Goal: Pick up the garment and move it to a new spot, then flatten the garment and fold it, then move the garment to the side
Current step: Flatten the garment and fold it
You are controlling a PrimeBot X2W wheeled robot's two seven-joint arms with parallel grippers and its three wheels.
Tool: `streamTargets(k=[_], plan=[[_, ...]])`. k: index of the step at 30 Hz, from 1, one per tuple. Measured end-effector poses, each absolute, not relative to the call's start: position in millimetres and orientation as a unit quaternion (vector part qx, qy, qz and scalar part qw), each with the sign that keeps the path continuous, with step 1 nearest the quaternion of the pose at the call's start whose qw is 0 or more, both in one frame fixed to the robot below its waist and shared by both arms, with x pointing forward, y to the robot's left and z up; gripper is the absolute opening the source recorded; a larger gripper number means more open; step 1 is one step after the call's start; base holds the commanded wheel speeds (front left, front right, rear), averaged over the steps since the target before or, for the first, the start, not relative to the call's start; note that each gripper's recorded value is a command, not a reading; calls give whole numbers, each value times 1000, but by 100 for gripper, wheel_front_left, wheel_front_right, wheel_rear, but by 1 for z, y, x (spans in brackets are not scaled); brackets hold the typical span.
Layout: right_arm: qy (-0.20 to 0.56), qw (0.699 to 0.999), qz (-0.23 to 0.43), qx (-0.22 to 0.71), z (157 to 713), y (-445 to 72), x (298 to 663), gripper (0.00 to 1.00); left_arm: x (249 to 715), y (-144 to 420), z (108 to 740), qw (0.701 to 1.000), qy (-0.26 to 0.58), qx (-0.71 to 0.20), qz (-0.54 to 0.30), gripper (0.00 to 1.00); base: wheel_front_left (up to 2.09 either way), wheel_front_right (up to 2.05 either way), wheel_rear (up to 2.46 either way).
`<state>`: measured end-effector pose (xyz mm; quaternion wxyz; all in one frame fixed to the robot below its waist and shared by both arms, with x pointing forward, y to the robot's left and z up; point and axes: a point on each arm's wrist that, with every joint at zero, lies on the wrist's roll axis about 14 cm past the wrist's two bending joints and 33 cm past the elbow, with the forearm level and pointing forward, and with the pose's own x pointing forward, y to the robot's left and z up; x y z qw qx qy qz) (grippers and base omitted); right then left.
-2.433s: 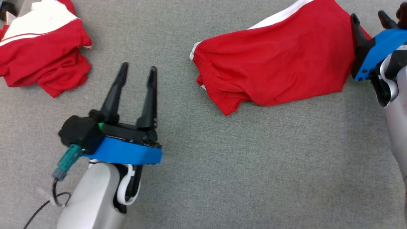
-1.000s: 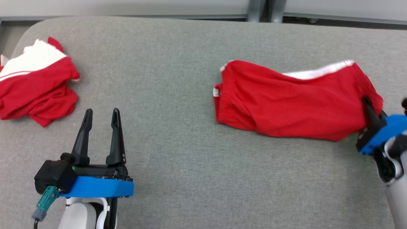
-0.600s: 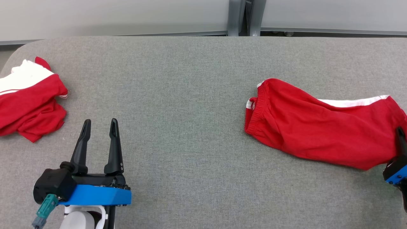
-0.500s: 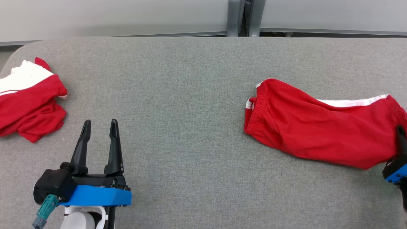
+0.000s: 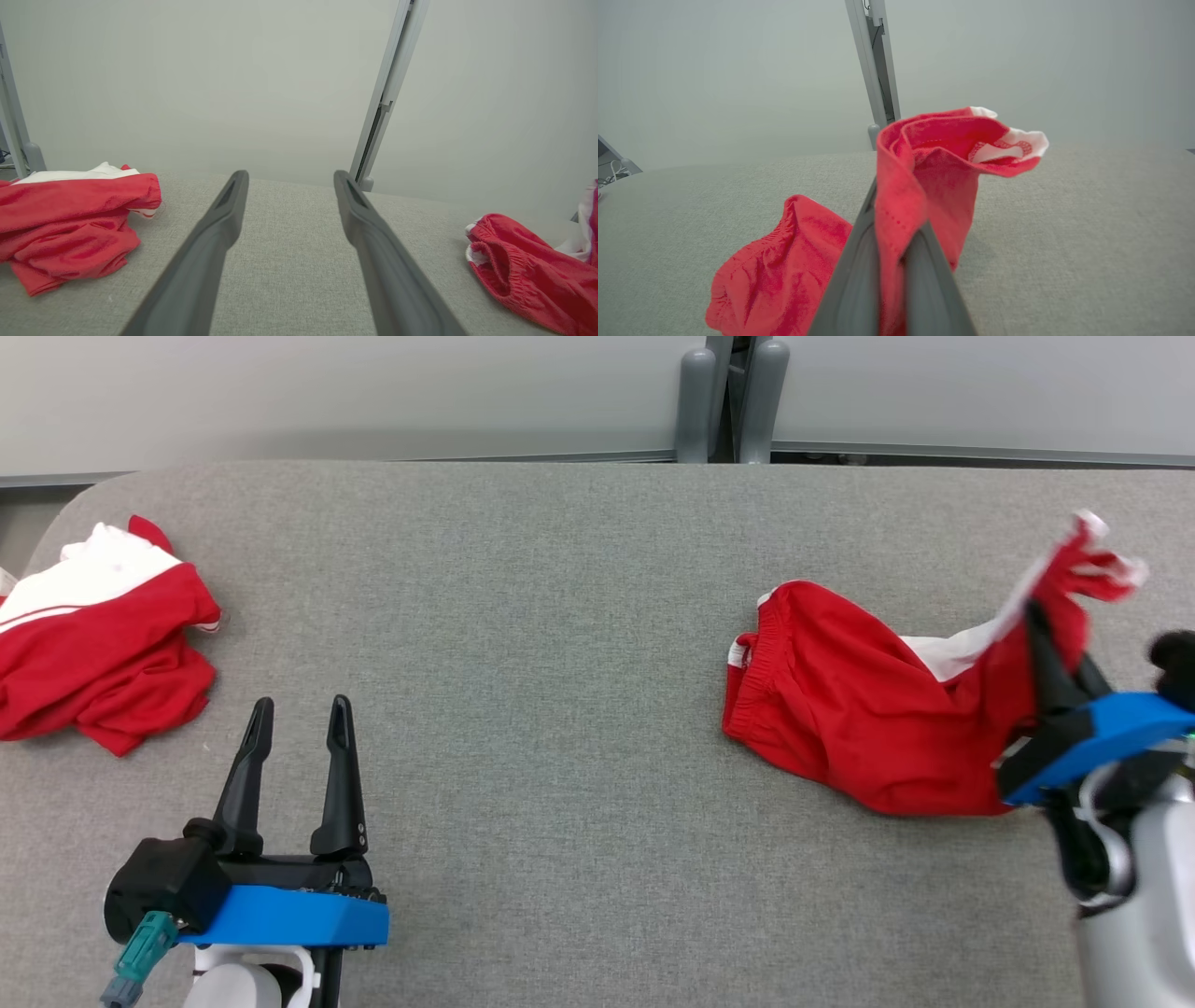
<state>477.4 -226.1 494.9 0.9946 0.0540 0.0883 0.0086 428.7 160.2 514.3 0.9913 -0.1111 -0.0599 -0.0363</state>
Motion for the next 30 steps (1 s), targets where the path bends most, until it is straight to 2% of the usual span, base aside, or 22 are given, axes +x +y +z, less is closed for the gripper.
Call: streamTargets(k=[9, 19, 20, 22, 30], plan=[[81, 987, 128, 46, 504, -132, 491, 0, 425, 167, 513, 992, -58, -111, -26, 100, 0, 0, 0], [152, 969, 190, 46, 447, -81, 469, 0, 421, 177, 510, 992, -53, -113, -10, 100, 0, 0, 0], [153, 969, 190, 46, 444, -81, 468, 16, 421, 177, 509, 992, -53, -112, -10, 100, 0, 0, 0], [154, 968, 192, 48, 439, -78, 466, 100, 421, 177, 509, 992, -52, -113, -9, 100, 0, 0, 0], [75, 977, 192, 57, 466, -80, 468, 100, 422, 171, 511, 992, -54, -115, -17, 100, 0, 0, 0]])
